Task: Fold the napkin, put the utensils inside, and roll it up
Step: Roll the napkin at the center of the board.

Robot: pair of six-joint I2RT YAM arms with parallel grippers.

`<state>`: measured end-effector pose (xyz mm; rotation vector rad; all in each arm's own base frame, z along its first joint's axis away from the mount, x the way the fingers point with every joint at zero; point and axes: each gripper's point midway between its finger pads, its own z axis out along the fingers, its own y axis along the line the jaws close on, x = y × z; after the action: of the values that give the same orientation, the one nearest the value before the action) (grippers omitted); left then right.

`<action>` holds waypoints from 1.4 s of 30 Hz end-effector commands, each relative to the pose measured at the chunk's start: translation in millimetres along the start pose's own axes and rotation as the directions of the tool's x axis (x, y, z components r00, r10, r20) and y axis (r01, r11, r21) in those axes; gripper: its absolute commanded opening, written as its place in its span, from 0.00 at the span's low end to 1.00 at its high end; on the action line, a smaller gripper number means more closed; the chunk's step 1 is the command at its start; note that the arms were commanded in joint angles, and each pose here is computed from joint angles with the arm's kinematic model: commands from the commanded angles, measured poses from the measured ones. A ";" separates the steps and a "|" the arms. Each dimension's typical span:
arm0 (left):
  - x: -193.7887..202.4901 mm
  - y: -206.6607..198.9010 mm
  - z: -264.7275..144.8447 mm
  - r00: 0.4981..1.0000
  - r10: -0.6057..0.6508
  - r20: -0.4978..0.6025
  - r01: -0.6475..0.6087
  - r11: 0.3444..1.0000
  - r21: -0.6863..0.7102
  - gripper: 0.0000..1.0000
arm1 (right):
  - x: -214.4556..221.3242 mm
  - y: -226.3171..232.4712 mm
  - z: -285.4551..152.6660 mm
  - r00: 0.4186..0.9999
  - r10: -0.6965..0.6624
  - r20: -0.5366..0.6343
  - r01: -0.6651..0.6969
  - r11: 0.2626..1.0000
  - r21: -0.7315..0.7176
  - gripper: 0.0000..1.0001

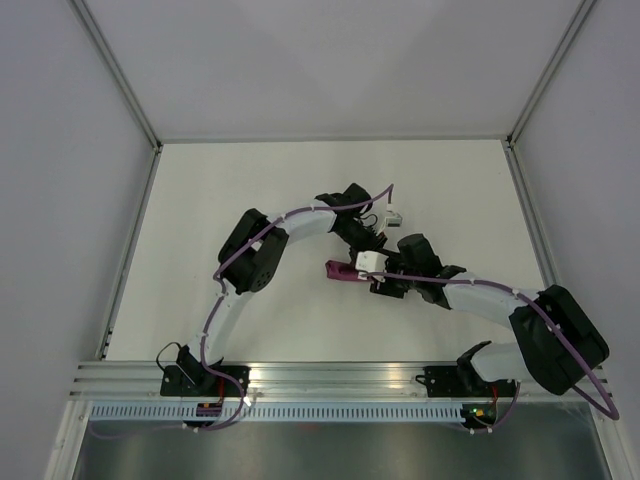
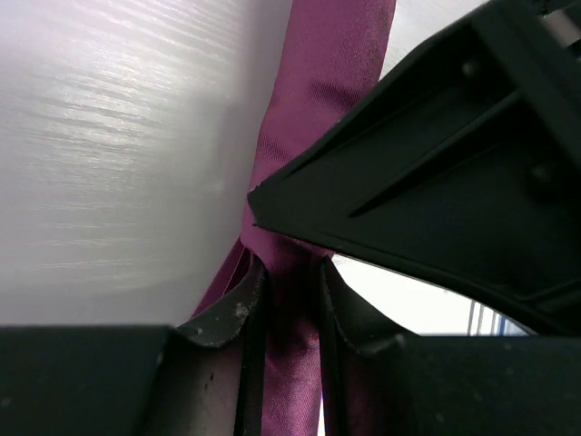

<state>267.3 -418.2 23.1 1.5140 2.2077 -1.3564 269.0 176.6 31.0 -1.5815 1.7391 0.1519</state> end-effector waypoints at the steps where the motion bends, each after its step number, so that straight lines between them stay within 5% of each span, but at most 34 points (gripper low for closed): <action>1: 58.4 10.9 13.2 0.972 -0.181 -0.151 0.180 0.983 -0.019 0.02 | -0.5 -6.2 6.4 0.998 -0.056 -0.021 0.057 0.998 0.040 0.65; 7: 52.4 11.4 6.4 0.972 -0.192 -0.135 0.194 0.981 -0.002 0.06 | 10.2 5.8 11.3 0.996 -0.050 -0.068 0.049 0.999 -0.019 0.40; 11: 26.9 13.7 -8.8 0.984 -0.164 -0.067 0.163 0.986 -0.021 0.26 | 16.3 13.3 11.4 0.993 -0.020 -0.115 0.012 0.997 -0.072 0.26; 16: -14.7 23.2 -42.0 0.986 -0.154 0.068 0.160 0.983 -0.091 0.42 | 24.3 17.4 9.5 0.985 0.012 -0.169 -0.027 0.996 -0.087 0.21; 25: -68.3 40.5 -110.0 0.954 -0.130 0.271 0.197 0.951 -0.240 0.47 | 32.4 17.1 17.9 0.967 0.096 -0.235 -0.119 0.989 -0.085 0.19; 31: -77.8 47.9 -168.9 0.897 -0.141 0.418 0.319 0.862 -0.394 0.46 | 32.9 12.7 25.4 0.953 0.157 -0.260 -0.180 0.981 -0.067 0.19; 35: -64.8 61.3 -219.4 0.813 -0.198 0.547 0.504 0.710 -0.492 0.46 | 28.4 4.5 33.5 0.935 0.223 -0.277 -0.244 0.969 -0.043 0.19; 42: -33.6 45.9 -245.2 0.718 -0.226 0.658 0.640 0.586 -0.497 0.47 | 26.3 2.5 53.5 0.878 0.339 -0.339 -0.376 0.925 -0.049 0.20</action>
<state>406.3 -269.0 147.4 0.4316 2.3559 -0.7353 321.1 205.5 15.2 -1.4191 2.0529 0.1587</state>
